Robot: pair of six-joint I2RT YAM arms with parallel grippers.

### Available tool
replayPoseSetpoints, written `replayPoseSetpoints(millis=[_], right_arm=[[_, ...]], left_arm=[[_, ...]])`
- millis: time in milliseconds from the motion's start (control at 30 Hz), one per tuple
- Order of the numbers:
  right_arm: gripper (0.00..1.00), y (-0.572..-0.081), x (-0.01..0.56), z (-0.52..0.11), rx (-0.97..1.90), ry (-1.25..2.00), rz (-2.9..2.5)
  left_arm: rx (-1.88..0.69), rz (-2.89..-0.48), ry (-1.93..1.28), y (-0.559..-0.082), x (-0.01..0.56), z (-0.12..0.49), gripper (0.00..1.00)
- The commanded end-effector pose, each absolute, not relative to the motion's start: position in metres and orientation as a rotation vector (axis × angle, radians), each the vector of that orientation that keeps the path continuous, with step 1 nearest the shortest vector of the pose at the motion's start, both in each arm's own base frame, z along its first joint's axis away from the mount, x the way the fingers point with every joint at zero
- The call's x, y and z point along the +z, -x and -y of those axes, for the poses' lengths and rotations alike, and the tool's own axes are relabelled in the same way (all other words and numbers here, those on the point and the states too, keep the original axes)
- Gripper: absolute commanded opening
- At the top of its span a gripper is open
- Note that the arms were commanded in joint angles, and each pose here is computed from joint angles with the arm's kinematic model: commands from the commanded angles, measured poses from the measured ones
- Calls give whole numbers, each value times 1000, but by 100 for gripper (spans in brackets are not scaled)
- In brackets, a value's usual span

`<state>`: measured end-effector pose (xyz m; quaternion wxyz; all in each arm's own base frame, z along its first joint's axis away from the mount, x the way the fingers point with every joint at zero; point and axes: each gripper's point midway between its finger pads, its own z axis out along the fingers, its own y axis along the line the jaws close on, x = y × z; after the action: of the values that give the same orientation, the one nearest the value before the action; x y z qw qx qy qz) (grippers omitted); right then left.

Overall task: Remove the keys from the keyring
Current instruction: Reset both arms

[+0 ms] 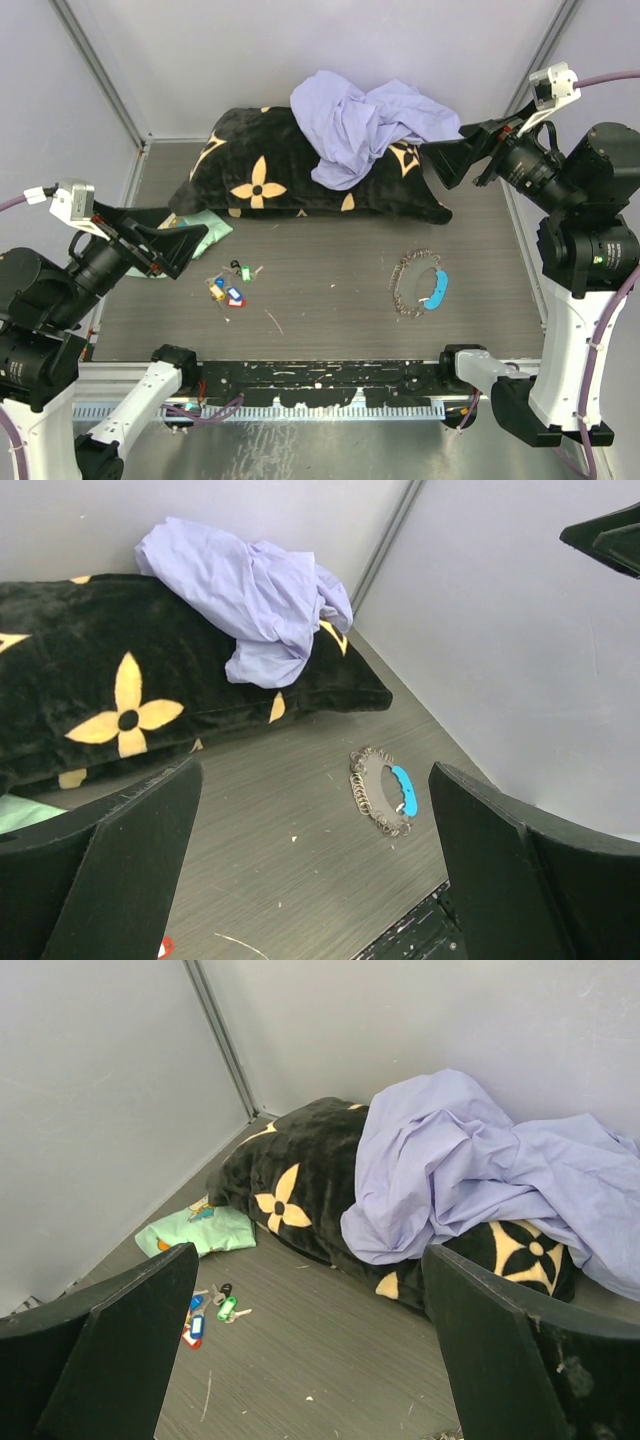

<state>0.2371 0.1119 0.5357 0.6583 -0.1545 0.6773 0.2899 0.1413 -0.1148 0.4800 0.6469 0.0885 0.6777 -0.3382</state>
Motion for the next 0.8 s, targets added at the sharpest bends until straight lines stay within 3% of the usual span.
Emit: replayPoseSetpoints(millis=[0,767], right_arm=[[100,-235,544,-111,649,353,-1501],[100,-233,536,-115,675,390,-1514]], left_arm=[[-796,-1490,-229,-136,490,119,98],[-781,-1512,-243,-139,479,119,98]])
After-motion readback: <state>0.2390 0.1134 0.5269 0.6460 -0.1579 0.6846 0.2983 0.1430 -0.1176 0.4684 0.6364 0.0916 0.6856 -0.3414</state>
